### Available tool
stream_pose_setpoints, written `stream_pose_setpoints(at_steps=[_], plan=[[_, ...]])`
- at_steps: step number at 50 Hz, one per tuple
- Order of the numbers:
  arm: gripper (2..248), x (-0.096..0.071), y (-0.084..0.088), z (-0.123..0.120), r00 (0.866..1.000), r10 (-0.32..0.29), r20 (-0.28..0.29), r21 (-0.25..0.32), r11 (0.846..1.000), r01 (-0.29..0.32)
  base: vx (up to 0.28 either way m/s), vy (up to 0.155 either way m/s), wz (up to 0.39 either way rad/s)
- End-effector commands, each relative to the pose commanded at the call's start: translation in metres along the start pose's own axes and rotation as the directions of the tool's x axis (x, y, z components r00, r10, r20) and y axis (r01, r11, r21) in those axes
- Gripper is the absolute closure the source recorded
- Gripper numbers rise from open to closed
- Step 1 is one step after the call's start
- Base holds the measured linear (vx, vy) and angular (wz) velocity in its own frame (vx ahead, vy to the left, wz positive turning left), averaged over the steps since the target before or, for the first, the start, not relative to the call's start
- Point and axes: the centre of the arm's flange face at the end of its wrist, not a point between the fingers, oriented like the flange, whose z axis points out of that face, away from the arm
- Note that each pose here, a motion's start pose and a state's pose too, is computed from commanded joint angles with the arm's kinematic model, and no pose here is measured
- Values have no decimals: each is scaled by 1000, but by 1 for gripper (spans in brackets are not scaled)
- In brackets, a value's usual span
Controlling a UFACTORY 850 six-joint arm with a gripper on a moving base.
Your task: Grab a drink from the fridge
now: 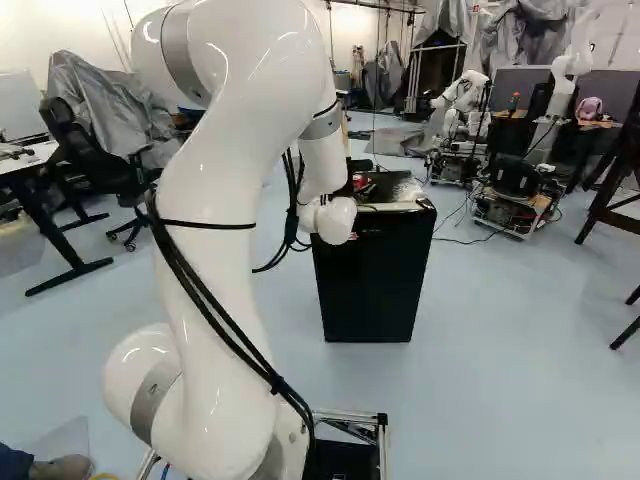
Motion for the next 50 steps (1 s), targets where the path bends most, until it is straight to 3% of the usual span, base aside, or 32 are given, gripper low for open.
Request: stream_pose_setpoints(at_steps=[4, 5, 9, 10, 24, 50], plan=[[76, 0, 0, 0, 1000, 0, 0, 0, 1000, 0, 0, 0, 0], [114, 0, 0, 0, 1000, 0, 0, 0, 1000, 0, 0, 0, 0], [114, 0, 0, 0, 1000, 0, 0, 0, 1000, 0, 0, 0, 0], [149, 0, 0, 0, 1000, 0, 0, 0, 1000, 0, 0, 0, 0], [152, 2, 0, 0, 1000, -1, -3, 0, 1000, 1, 0, 0, 0], [152, 29, 2, -2, 999, -11, -51, -4, 1000, 11, 0, 0, 0]])
